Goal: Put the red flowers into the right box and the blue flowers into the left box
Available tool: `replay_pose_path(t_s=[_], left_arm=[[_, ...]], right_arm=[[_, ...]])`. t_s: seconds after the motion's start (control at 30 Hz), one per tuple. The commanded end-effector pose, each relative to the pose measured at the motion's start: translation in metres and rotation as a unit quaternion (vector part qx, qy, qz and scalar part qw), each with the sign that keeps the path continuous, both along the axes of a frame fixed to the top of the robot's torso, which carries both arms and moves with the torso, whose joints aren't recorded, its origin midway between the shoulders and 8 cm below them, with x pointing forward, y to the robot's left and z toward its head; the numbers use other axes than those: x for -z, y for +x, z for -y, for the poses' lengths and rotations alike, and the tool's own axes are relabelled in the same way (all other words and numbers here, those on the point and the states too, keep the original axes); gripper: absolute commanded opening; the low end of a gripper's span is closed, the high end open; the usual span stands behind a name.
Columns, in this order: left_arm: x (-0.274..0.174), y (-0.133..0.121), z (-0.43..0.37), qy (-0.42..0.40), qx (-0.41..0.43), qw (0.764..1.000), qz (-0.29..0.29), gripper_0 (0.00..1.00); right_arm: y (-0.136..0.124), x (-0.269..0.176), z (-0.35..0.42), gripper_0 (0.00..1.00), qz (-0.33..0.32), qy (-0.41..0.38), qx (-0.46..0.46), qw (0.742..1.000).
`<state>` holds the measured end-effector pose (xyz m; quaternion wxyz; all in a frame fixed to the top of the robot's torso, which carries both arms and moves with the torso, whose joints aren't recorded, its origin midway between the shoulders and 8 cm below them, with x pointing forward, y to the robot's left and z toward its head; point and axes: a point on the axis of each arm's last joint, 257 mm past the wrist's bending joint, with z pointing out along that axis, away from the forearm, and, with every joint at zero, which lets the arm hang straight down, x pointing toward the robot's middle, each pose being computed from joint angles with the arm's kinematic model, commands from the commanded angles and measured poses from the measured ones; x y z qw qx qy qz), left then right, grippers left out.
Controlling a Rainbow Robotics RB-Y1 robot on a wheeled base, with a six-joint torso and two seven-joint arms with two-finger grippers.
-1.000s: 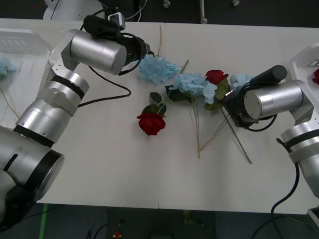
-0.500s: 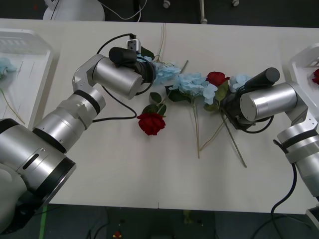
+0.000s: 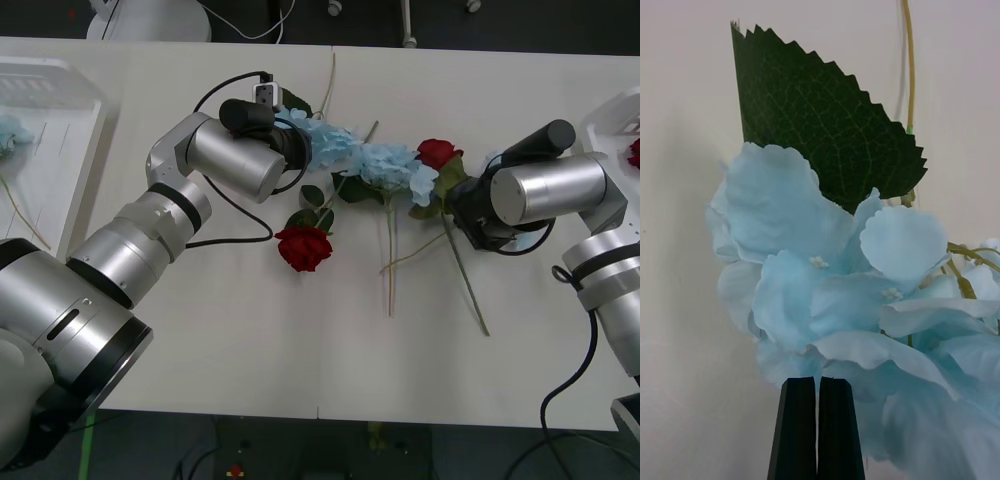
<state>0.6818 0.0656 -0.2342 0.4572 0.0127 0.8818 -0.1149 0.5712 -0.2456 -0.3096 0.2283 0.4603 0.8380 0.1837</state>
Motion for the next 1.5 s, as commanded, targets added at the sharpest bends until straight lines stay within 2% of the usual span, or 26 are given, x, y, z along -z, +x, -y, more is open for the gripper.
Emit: replay_pose_path(t_s=[0.03,0.17,0.27,0.37,0.5,0.53,0.57,0.6,0.63,0.67,0.7,0.9,1.03,1.2,1.3,1.5], left_arm=[[-0.026,-0.006,-0.001,0.003,0.007,1.0,0.01,0.0],[-0.039,-0.025,-0.02,0.012,0.002,1.0,-0.006,0.0],[-0.049,-0.054,-0.041,0.02,-0.001,0.999,-0.025,0.0],[-0.052,-0.077,-0.058,0.036,-0.005,0.999,-0.038,0.0],[-0.053,-0.086,-0.065,0.043,-0.005,0.998,-0.044,0.0],[-0.055,-0.084,-0.065,0.041,-0.006,0.998,-0.04,0.05],[-0.057,-0.079,-0.066,0.041,-0.008,0.999,-0.033,0.38],[-0.06,-0.074,-0.063,0.036,-0.006,0.999,-0.024,0.63],[-0.061,-0.071,-0.062,0.034,-0.006,0.999,-0.02,0.71],[-0.063,-0.065,-0.057,0.028,-0.001,1.0,-0.011,0.87],[-0.064,-0.058,-0.052,0.031,0.006,1.0,-0.003,0.98],[-0.052,-0.031,-0.033,0.121,0.078,0.989,0.017,1.0],[-0.041,-0.028,-0.024,0.165,0.114,0.98,0.015,1.0],[-0.038,-0.03,-0.007,0.199,0.157,0.967,0.021,1.0],[-0.038,-0.032,-0.001,0.212,0.173,0.962,0.026,1.0],[-0.049,-0.03,0.018,0.214,0.182,0.959,0.045,1.0]], right_arm=[[0.018,-0.054,0.067,0.0,0.033,-0.082,-0.063,0.994],[0.017,-0.076,0.126,0.0,0.041,-0.18,-0.13,0.974],[0.019,-0.102,0.171,0.0,0.057,-0.267,-0.176,0.946],[0.02,-0.118,0.196,0.0,0.069,-0.318,-0.199,0.925],[0.023,-0.124,0.208,0.0,0.088,-0.353,-0.229,0.903],[0.024,-0.124,0.208,0.0,0.094,-0.358,-0.236,0.898],[0.026,-0.124,0.207,0.0,0.107,-0.361,-0.243,0.894],[0.027,-0.122,0.205,0.0,0.121,-0.364,-0.252,0.888],[0.028,-0.122,0.204,0.0,0.128,-0.365,-0.257,0.886],[0.029,-0.121,0.199,0.0,0.141,-0.367,-0.269,0.879],[0.03,-0.121,0.193,0.0,0.155,-0.367,-0.279,0.874],[0.026,-0.14,0.153,0.0,0.243,-0.363,-0.314,0.843],[0.018,-0.161,0.129,0.0,0.296,-0.349,-0.322,0.829],[0.008,-0.225,0.107,0.0,0.376,-0.328,-0.324,0.804],[0.005,-0.252,0.1,0.0,0.409,-0.34,-0.338,0.777],[-0.007,-0.277,0.061,0.0,0.455,-0.349,-0.386,0.722]])
